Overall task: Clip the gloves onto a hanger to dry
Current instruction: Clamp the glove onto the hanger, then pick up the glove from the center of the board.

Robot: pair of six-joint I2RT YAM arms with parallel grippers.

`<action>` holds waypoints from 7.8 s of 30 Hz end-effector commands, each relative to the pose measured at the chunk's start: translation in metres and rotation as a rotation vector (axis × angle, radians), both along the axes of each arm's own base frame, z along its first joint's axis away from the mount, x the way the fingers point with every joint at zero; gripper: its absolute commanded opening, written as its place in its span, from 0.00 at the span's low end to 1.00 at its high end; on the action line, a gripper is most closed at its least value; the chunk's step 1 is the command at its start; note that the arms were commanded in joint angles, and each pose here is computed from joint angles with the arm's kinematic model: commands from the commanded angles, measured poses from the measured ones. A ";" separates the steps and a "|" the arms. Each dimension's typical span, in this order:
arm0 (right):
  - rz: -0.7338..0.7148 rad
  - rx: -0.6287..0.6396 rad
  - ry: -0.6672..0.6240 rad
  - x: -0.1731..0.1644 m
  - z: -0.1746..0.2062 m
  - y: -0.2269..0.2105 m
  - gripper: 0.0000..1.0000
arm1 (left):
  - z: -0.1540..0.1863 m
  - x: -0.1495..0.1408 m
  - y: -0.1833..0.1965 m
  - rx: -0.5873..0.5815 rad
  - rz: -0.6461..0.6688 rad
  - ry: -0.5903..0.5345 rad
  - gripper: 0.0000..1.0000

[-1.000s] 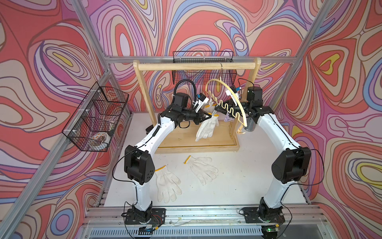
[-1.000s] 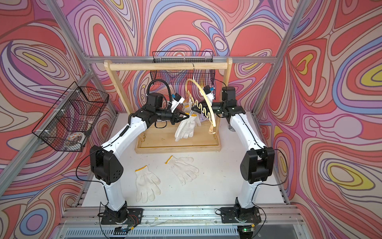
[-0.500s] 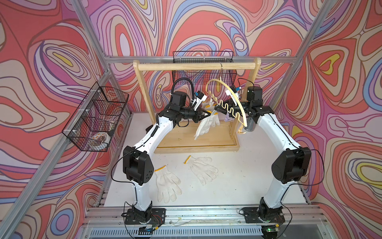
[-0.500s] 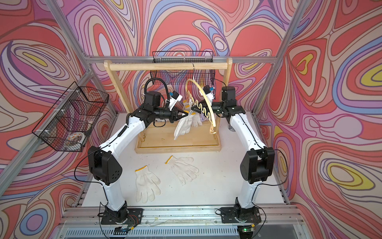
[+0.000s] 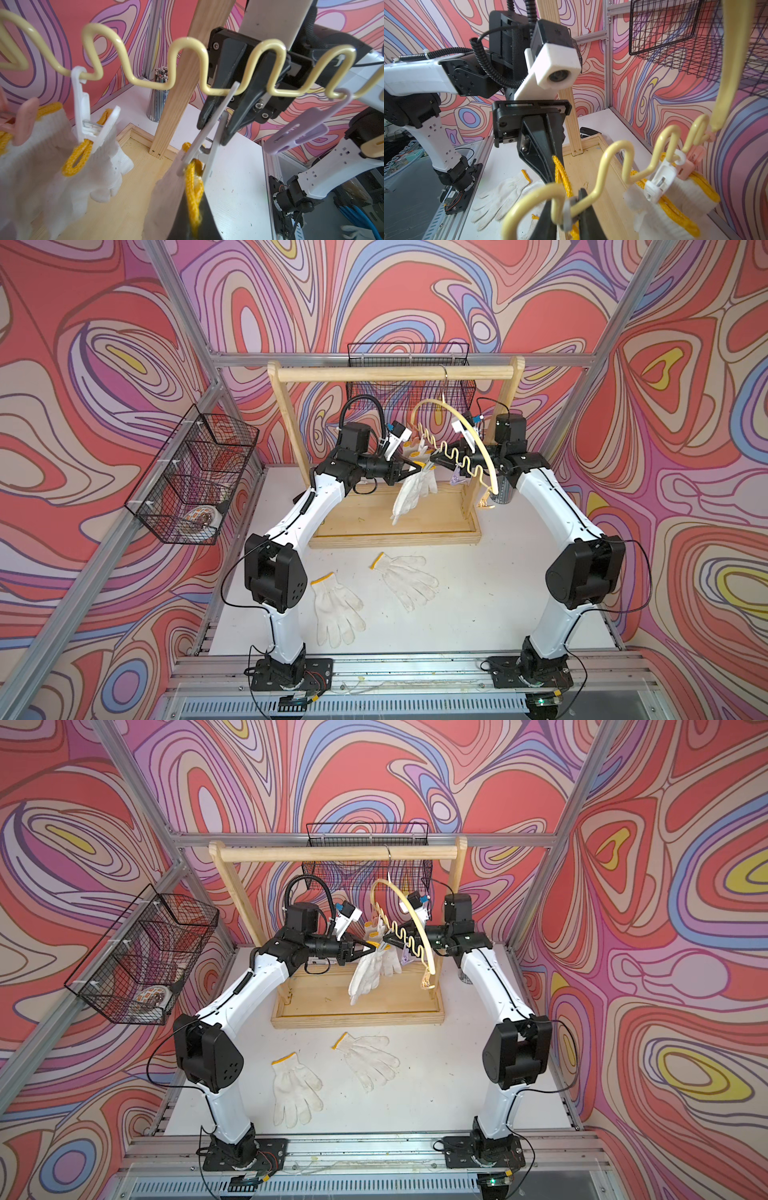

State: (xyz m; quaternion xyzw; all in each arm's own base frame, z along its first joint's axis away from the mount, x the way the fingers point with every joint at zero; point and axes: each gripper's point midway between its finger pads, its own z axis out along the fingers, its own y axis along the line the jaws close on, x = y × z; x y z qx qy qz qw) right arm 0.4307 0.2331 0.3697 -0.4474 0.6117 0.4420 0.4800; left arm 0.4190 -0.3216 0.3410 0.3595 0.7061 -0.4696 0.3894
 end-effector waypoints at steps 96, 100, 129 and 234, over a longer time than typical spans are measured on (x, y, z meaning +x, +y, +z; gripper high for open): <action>0.017 -0.002 -0.031 -0.012 0.012 -0.002 0.00 | 0.016 -0.004 -0.014 -0.090 -0.142 0.142 0.00; 0.009 -0.005 -0.026 -0.010 0.011 -0.002 0.11 | 0.020 -0.006 -0.014 -0.094 -0.148 0.137 0.00; -0.291 -0.048 -0.074 -0.011 0.009 -0.028 0.85 | -0.001 0.014 -0.004 0.017 0.011 0.117 0.20; -0.441 -0.663 0.412 -0.163 -0.321 0.136 0.44 | -0.167 -0.094 0.215 0.354 0.894 0.274 0.81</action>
